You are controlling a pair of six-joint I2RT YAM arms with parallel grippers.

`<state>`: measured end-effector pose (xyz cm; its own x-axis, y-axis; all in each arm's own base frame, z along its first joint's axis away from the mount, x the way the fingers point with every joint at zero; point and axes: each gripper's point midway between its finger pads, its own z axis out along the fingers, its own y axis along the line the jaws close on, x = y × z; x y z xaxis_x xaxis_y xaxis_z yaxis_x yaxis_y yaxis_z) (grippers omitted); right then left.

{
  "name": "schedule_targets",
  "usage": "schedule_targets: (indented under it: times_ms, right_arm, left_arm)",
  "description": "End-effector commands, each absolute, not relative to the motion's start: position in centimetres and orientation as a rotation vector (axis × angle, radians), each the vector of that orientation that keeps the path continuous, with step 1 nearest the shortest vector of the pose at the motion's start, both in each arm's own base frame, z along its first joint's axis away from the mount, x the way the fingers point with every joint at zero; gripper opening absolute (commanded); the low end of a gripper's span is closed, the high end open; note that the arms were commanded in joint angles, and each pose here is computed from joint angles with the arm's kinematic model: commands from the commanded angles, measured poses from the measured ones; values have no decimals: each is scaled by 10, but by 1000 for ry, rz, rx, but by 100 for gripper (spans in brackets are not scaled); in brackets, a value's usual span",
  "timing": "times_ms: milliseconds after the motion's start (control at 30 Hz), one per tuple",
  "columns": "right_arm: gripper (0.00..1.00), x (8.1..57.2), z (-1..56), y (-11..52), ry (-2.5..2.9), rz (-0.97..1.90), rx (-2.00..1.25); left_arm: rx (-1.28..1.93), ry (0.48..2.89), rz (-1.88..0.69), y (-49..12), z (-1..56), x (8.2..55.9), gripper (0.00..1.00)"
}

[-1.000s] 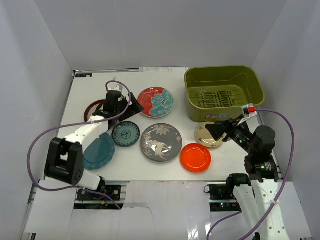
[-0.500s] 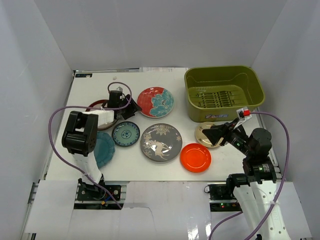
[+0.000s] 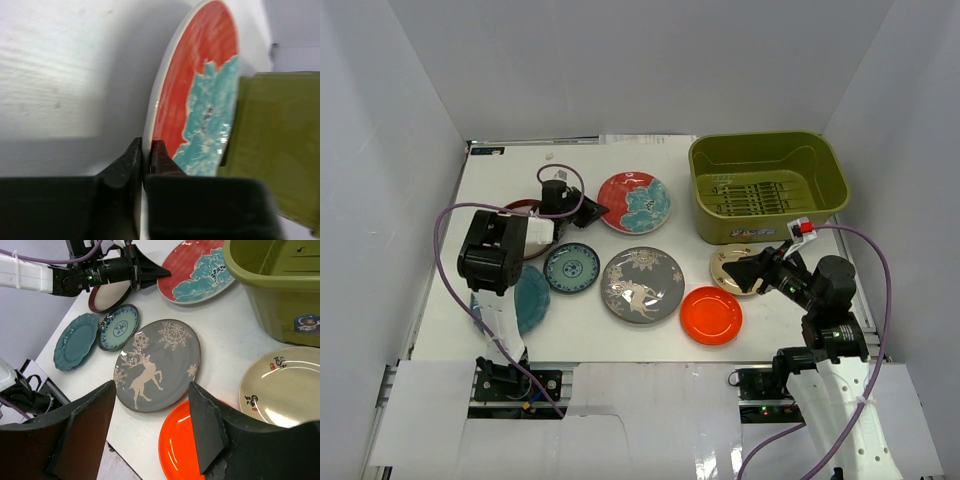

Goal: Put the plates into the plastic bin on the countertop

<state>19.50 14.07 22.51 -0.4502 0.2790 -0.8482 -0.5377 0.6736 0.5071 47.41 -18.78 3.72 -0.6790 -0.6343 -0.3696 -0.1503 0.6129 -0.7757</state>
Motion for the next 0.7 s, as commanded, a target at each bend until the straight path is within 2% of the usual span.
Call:
schedule_targets:
  times_ms: [0, 67, 167, 433, 533, 667]
  right_arm:
    - [66, 197, 233, 143, 1778, 949, -228]
    - [66, 197, 234, 144, 1779, 957, -226]
    - [66, 198, 238, 147, 1774, 985, -228]
    - [69, 203, 262, 157, 1737, 1082, -223]
    - [75, 208, 270, 163, 1734, 1105, -241]
    - [87, 217, 281, 173, 1713, 1130, -253]
  left_arm:
    - [-566, 2119, -993, -190, 57, 479, 5]
    - [-543, 2083, -992, -189, 77, 478, 0]
    - [-522, 2041, -979, -183, 97, 475, 0]
    - [-488, 1803, -1136, -158, 209, 437, 0]
    - [-436, 1715, -1218, -156, 253, 412, 0]
    - [-358, 1738, -1277, -162, 263, 363, 0]
